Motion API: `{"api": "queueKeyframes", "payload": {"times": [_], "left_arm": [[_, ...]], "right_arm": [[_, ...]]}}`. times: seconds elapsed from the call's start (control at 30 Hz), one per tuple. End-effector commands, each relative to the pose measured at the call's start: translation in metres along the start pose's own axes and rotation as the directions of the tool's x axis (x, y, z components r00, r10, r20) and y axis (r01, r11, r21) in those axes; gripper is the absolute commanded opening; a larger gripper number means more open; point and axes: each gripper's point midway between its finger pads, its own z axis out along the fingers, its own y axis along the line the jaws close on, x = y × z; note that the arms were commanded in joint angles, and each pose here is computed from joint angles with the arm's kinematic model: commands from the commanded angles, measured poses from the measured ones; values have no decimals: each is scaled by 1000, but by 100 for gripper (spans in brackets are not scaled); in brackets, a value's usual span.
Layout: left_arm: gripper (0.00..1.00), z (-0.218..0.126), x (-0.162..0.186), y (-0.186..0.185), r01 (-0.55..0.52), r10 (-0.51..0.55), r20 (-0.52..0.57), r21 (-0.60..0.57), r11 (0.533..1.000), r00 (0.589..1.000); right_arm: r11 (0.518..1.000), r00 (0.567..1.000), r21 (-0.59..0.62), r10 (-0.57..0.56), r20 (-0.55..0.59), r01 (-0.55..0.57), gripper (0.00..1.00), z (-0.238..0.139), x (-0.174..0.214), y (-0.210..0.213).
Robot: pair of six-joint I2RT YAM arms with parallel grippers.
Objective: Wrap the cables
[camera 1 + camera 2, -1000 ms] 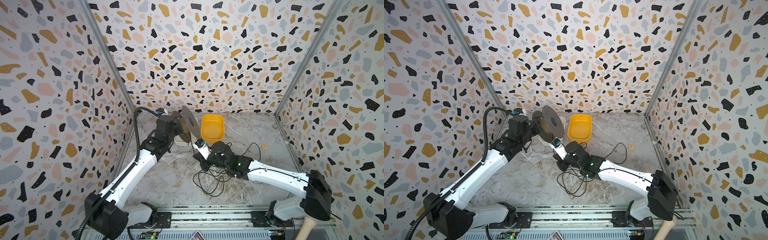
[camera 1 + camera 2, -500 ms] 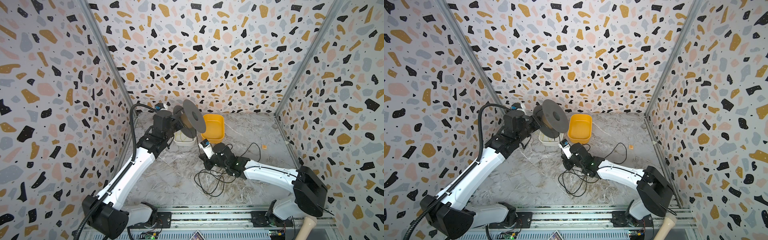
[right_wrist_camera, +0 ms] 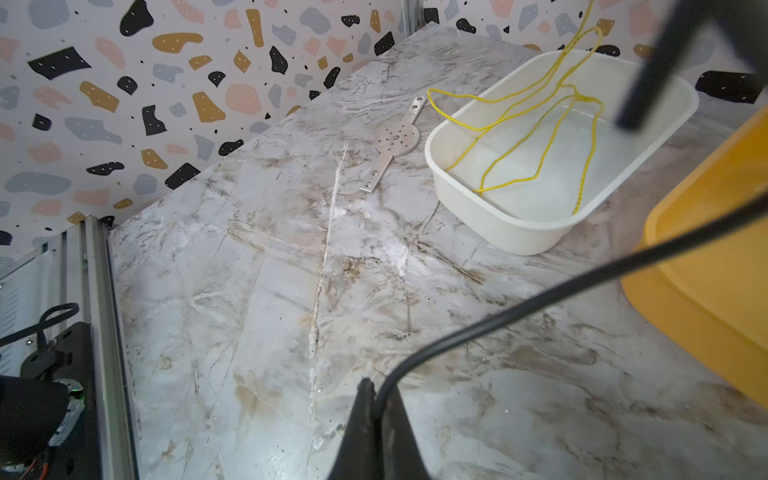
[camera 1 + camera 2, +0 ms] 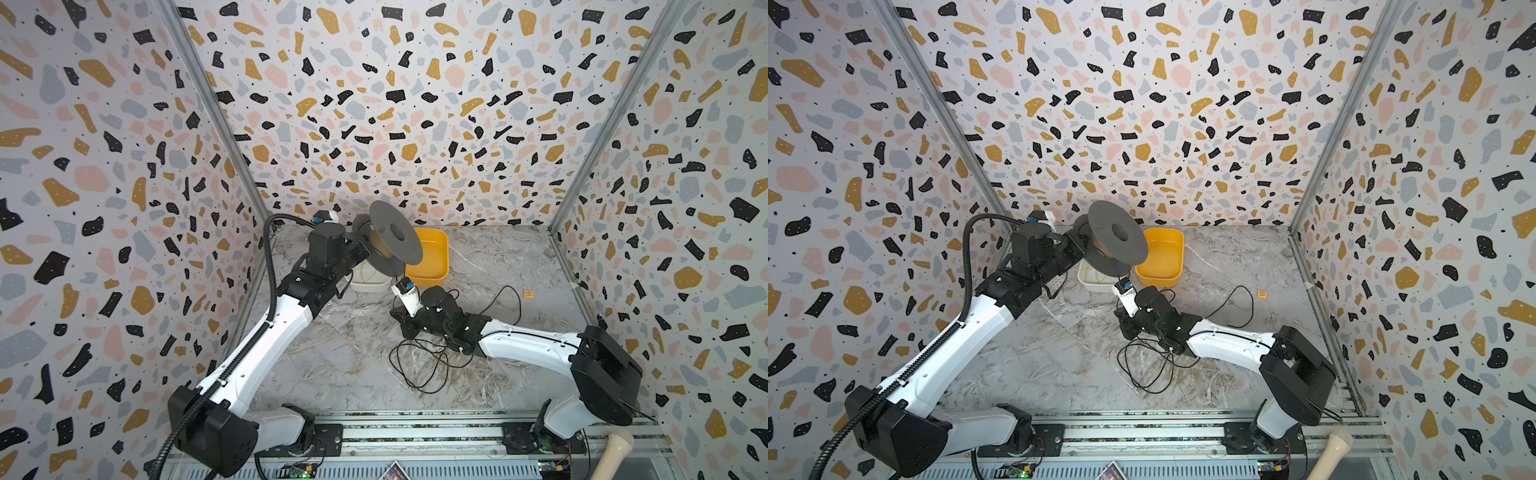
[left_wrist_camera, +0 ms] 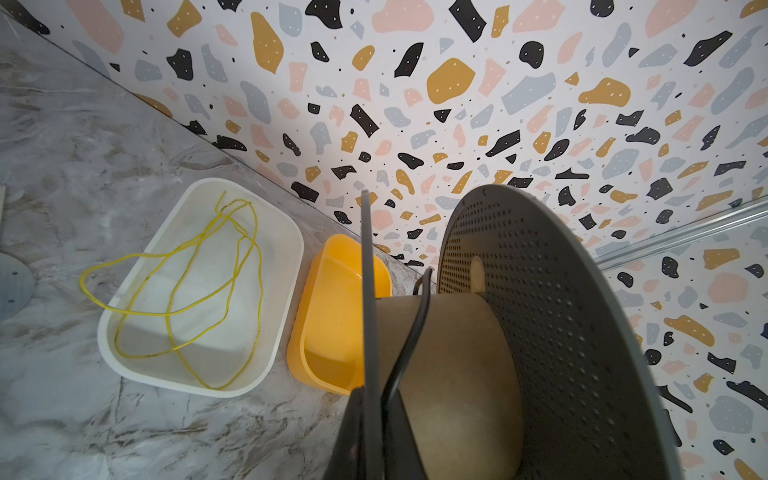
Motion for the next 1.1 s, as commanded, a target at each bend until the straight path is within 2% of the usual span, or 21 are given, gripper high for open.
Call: {"api": "queueKeyframes", "payload": {"times": [0.0,0.5,0.8,0.9,1.07], "left_arm": [[0,-11,-26,-34,46,-61,92,152,987,994],[0,-8,-14,-18,82,-94,83,137,987,992],[0,-14,-18,-2,-19,15,132,29,999,991],[0,-14,-22,4,-76,78,150,-18,997,986],[0,-12,-25,8,-113,122,161,-64,992,980]], "right_arm": [[999,996,-34,9,94,-6,0,-1,-38,11],[999,974,-26,36,225,-31,0,-5,-87,14],[997,955,-78,45,294,-23,0,-42,-115,17],[993,957,-114,51,285,-19,0,-52,-120,19],[987,968,-160,43,248,-3,0,-53,-119,24]]}}
